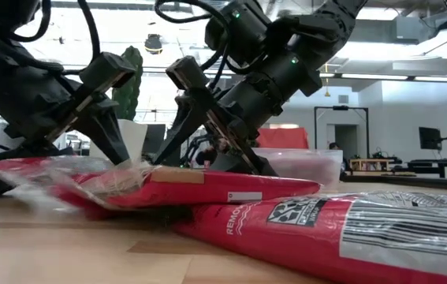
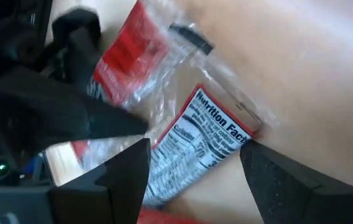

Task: Sort popcorn bags into baskets
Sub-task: Put the popcorn bag into the transparent bin

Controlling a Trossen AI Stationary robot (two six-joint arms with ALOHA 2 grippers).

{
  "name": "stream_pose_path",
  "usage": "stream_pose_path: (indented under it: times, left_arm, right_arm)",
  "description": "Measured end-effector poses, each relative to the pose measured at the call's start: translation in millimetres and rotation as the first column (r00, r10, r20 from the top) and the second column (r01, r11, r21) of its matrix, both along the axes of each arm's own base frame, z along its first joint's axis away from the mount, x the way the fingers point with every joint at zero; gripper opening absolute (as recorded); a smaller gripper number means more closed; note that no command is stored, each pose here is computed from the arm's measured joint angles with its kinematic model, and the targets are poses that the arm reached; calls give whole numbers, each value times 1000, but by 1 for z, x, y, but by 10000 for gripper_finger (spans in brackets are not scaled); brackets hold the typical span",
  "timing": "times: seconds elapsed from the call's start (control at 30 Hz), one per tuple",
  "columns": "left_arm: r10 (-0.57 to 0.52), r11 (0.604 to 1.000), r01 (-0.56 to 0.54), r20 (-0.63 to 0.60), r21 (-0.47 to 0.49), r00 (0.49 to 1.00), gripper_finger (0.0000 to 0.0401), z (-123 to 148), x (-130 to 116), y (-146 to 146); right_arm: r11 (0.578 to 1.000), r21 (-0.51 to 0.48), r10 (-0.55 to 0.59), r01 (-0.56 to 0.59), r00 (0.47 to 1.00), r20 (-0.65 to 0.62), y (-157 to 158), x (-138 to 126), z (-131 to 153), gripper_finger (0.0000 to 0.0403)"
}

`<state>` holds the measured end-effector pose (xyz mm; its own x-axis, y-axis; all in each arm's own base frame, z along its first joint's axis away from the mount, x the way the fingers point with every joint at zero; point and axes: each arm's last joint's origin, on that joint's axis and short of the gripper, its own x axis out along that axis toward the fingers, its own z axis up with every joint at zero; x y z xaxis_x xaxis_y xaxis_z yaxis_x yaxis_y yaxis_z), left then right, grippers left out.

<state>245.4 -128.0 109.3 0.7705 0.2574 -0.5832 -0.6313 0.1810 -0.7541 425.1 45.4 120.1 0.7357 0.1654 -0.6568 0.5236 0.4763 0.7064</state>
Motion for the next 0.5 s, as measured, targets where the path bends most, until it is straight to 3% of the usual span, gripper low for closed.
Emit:
stream_pose_path:
  times: [0.3,0.5]
  left_arm:
    - [8,1000,-9,55,21,998,59,3,3,-1]
    - [41,997,-49,141,56,989,15,12,7,0]
  right_arm:
    - [998,-6,64,-64,998,6,-10,0,2,276]
    - [992,-111,61,-62,998,-15,-16,-12,35,276]
